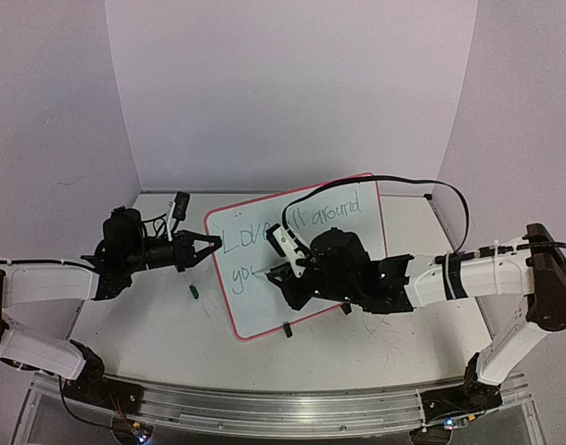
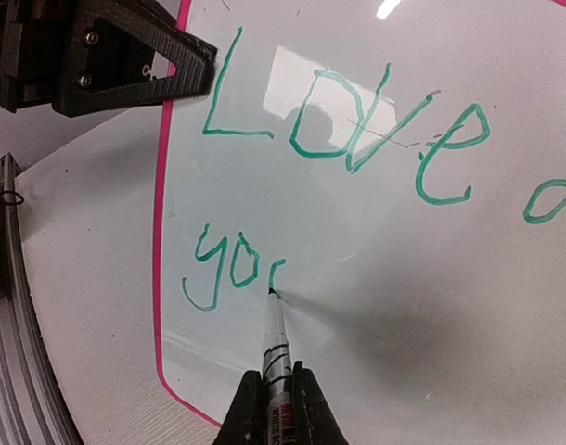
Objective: Write a sentence on the whiteboard
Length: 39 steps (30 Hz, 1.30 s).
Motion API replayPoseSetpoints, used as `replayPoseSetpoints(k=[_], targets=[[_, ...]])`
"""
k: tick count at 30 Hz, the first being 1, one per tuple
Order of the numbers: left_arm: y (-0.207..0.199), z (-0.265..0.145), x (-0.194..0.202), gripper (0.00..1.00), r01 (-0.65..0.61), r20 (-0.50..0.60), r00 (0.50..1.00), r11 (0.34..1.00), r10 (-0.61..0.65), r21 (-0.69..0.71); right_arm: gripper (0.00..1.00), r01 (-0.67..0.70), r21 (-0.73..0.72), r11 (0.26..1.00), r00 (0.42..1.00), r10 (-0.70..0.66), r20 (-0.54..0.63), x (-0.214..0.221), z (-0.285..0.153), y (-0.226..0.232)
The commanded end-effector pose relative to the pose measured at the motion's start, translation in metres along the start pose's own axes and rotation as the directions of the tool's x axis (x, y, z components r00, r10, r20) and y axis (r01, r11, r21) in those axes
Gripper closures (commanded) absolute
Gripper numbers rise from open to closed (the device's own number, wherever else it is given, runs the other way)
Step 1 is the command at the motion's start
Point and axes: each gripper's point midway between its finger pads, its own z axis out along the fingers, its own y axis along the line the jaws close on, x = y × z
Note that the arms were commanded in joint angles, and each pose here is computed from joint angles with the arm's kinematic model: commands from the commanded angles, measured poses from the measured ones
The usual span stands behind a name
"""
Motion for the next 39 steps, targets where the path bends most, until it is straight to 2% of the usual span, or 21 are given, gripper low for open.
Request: replayPoseSetpoints(k=[1,11,24,39], targets=[[0.018,-0.002,0.016,1.0,-0.038,-0.062,0.998,0.996,0.033,-0.085,1.0,0.013,0.056,0.998,1.0,-0.013,-0.008,0.001,-0.001,-0.01],[0.018,-0.002,0.016,1.0,-0.04,-0.062,0.997,0.995,0.035,-0.087,1.0,0.016,0.09,0.996,1.0,-0.016,-0.005,0.0,-0.005,-0.019],[0.019,-0.002,0.017,1.0,-0.04,-0.065,0.997,0.995,0.034,-0.086,1.0,-0.011,0.137,0.99,0.999,0.004,0.053,-0.023,-0.011,-0.036],[0.018,-0.001,0.017,1.0,-0.042,-0.065,0.997,0.995,0.036,-0.086,1.0,-0.026,0.126,0.992,0.994,0.013,0.105,-0.043,-0.012,-0.034]])
